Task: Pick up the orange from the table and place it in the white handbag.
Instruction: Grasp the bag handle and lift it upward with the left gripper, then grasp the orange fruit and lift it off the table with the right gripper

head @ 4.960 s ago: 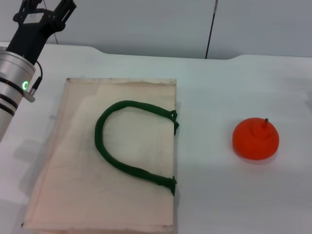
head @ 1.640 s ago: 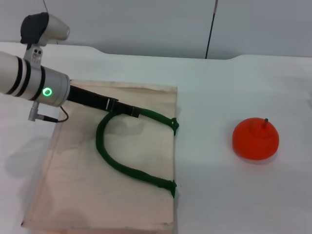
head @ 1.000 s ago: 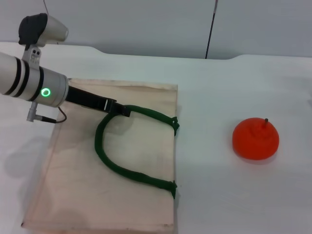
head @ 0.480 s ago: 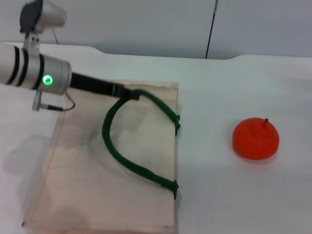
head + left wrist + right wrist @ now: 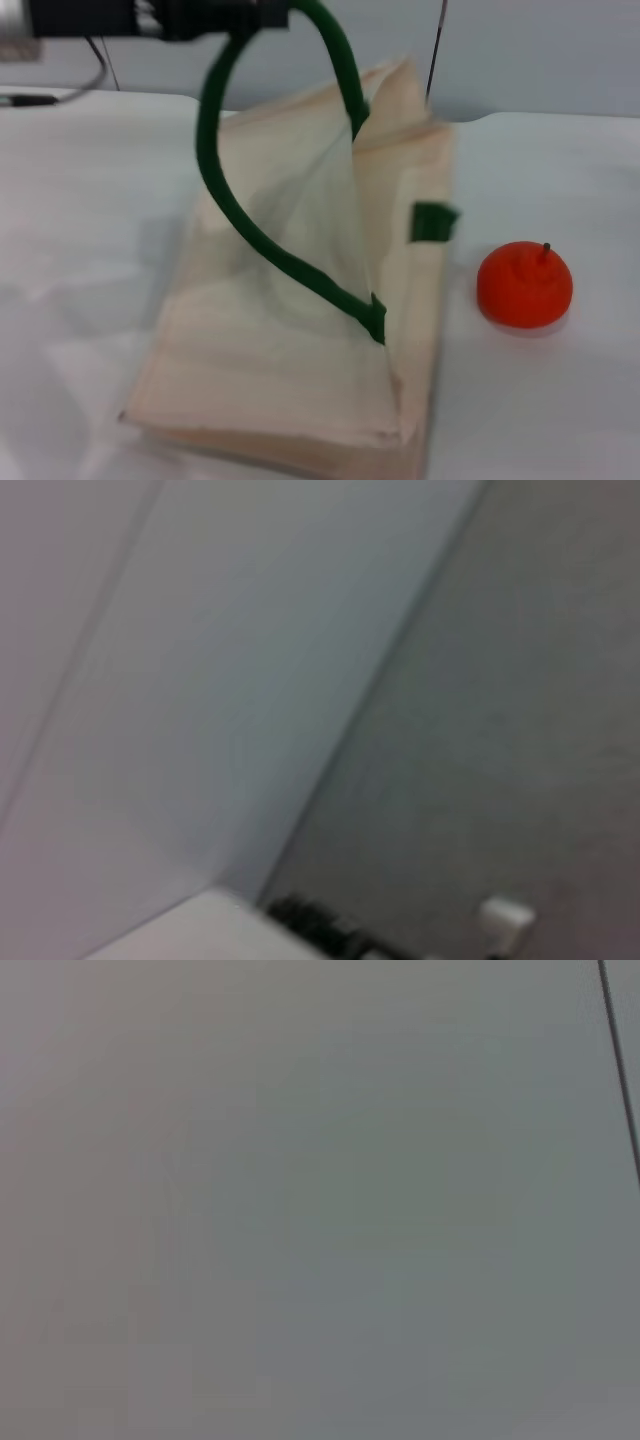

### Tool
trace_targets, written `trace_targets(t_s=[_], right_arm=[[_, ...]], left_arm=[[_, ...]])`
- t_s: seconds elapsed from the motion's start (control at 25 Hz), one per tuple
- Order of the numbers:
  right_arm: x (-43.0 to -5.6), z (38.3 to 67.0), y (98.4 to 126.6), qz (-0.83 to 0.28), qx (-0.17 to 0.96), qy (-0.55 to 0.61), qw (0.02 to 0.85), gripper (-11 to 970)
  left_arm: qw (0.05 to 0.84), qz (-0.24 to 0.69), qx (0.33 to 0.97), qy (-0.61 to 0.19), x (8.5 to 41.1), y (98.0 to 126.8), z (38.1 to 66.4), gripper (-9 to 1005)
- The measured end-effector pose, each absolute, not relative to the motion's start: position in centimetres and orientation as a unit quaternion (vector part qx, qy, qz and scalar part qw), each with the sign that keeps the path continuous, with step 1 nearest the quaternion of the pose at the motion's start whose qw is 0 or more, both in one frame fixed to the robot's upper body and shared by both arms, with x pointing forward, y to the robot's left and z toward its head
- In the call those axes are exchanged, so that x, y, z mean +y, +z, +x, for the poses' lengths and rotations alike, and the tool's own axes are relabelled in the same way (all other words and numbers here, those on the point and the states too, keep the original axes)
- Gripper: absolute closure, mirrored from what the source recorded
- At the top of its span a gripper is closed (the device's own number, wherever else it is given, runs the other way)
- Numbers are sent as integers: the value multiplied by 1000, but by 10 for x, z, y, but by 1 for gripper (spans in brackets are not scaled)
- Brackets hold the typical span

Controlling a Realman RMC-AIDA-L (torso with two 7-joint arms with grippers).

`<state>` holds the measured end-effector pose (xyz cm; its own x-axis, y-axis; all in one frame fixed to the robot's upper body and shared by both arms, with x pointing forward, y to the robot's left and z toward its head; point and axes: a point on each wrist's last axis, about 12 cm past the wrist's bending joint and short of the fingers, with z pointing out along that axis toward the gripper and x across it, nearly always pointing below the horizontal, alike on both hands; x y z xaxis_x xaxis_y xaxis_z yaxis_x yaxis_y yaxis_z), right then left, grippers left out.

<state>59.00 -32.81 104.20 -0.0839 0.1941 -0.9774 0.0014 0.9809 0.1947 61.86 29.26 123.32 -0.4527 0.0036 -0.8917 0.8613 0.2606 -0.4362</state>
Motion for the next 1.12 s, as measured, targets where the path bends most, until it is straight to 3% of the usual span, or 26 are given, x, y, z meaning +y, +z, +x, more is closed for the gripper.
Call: trace_targets(t_s=[0.44,0.68,0.96,1.12], right_arm=[[-343,584,1040,99,736,86,664,78],[-362,580,1050,104,738,165,646,79],[-394,577,1093,-26,764,261,589,79],[-383,577,1102,-137,783,291,533,80]], left_arm=[[378,266,708,-534,317,1253,618,868],[371,245,721,-531,325,1251,615,868],[365,241,727,-530,326,1248,614,867],[361,241,728,-530,325,1247,614,867]])
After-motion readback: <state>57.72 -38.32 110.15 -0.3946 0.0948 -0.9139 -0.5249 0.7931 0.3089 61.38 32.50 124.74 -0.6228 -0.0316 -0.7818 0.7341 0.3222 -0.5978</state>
